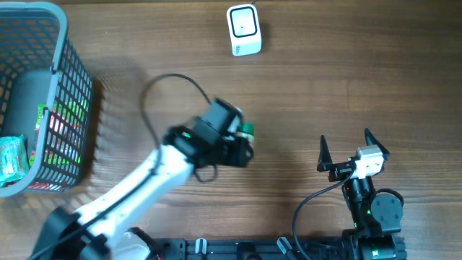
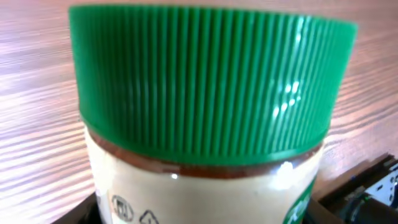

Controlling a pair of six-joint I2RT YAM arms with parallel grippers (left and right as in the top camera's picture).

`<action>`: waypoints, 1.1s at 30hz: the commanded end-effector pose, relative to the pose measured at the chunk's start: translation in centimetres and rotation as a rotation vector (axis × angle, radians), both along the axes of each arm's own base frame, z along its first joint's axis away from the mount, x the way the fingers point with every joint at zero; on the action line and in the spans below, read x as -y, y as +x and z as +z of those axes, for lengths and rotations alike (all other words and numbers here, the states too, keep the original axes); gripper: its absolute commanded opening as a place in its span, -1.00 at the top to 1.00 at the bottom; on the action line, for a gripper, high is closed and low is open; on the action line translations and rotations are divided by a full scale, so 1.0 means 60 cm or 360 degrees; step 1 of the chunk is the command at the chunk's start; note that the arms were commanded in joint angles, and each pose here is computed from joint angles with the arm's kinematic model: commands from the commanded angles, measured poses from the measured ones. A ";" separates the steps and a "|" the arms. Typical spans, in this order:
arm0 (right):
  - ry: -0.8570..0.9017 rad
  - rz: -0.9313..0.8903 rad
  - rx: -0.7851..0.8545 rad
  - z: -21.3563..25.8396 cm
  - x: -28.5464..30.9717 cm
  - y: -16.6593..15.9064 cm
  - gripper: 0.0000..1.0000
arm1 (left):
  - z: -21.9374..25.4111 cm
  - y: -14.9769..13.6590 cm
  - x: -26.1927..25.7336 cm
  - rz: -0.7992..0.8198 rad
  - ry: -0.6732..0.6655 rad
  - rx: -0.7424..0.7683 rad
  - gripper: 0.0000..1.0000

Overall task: Scan the item barcode
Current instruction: 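Lift the jar out and turn its barcode label upward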

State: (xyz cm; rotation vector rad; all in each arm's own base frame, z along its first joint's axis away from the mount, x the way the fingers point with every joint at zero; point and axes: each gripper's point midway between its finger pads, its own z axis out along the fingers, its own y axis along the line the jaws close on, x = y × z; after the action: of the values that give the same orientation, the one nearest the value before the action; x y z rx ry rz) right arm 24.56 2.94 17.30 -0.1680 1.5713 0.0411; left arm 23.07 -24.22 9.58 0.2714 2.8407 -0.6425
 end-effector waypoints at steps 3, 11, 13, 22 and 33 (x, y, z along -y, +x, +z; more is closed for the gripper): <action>-0.0007 0.0008 0.0012 0.002 -0.001 -0.001 -0.99 | -0.108 -0.074 0.094 -0.0160 0.0065 -0.0174 -0.02; -0.0007 0.0008 0.0012 0.002 -0.001 -0.001 -0.99 | -0.145 -0.047 0.130 0.0002 0.0041 -0.0099 0.02; -0.0008 0.0008 0.0012 0.002 -0.001 -0.001 -0.99 | -0.153 -0.035 0.131 0.0047 0.0071 -0.0031 0.01; -0.0007 0.0008 0.0012 0.002 -0.001 -0.001 -0.99 | -0.202 -0.035 0.144 0.0195 0.0079 -0.0101 0.05; -0.0008 0.0008 0.0012 0.002 -0.001 -0.001 -0.99 | -0.217 -0.047 0.151 0.0160 0.0092 -0.0114 -0.53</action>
State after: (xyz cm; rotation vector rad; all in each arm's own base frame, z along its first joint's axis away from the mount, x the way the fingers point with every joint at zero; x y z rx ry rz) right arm 24.56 2.94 17.29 -0.1680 1.5717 0.0411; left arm 22.26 -35.97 1.29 0.1197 2.8008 -0.7361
